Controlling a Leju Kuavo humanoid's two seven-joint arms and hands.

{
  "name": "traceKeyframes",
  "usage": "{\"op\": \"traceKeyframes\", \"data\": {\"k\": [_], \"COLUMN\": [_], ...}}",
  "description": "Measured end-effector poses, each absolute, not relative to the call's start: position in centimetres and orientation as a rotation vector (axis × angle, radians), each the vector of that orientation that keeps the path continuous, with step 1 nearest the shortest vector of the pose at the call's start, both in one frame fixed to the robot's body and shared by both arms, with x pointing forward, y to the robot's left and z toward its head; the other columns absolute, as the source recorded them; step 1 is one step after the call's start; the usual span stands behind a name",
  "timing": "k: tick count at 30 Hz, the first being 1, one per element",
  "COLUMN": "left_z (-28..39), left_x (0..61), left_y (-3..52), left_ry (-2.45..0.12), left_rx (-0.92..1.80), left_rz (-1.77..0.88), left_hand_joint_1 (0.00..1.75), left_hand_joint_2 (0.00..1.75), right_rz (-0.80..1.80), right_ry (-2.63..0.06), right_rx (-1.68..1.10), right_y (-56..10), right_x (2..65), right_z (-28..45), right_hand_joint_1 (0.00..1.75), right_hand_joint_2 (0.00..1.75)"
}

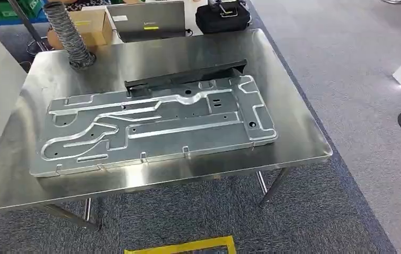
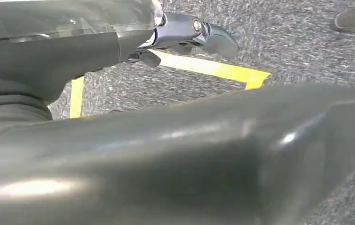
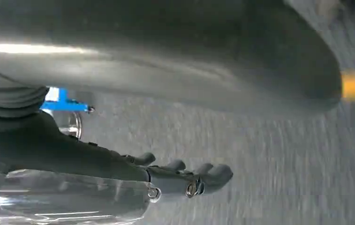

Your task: Take the parts from the cabinet and place them on the table.

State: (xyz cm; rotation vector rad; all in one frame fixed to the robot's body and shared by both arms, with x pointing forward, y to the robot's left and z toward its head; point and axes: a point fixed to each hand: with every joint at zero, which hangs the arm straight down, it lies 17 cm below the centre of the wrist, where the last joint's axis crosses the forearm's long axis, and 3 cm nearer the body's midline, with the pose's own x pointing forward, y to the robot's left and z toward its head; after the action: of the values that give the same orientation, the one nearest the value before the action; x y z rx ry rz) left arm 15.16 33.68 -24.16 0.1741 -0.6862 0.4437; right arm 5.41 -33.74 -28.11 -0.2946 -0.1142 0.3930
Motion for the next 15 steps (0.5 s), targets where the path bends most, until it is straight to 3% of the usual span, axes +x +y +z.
{"op": "traceKeyframes", "data": {"k": [10, 15], "left_z": [-24.1, -24.0], "left_x": [16.5, 16.8], "left_y": [32.5, 31.7], "left_ry": [-0.685, -0.689], "left_rx": [0.142, 0.126], "left_rz": [0.34, 0.311], "left_hand_joint_1": [0.0, 0.0], "left_hand_joint_2": [0.0, 0.0], "right_rz": [0.409, 0.403], "right_ry": [-0.3, -0.223], "right_rx": [-0.218, -0.187], "right_y": [-29.7, -29.4], "right_x": [9.0, 7.6], "right_z": [-27.7, -28.1], "right_hand_joint_1": [0.0, 0.0], "right_hand_joint_2": [0.0, 0.0]}}
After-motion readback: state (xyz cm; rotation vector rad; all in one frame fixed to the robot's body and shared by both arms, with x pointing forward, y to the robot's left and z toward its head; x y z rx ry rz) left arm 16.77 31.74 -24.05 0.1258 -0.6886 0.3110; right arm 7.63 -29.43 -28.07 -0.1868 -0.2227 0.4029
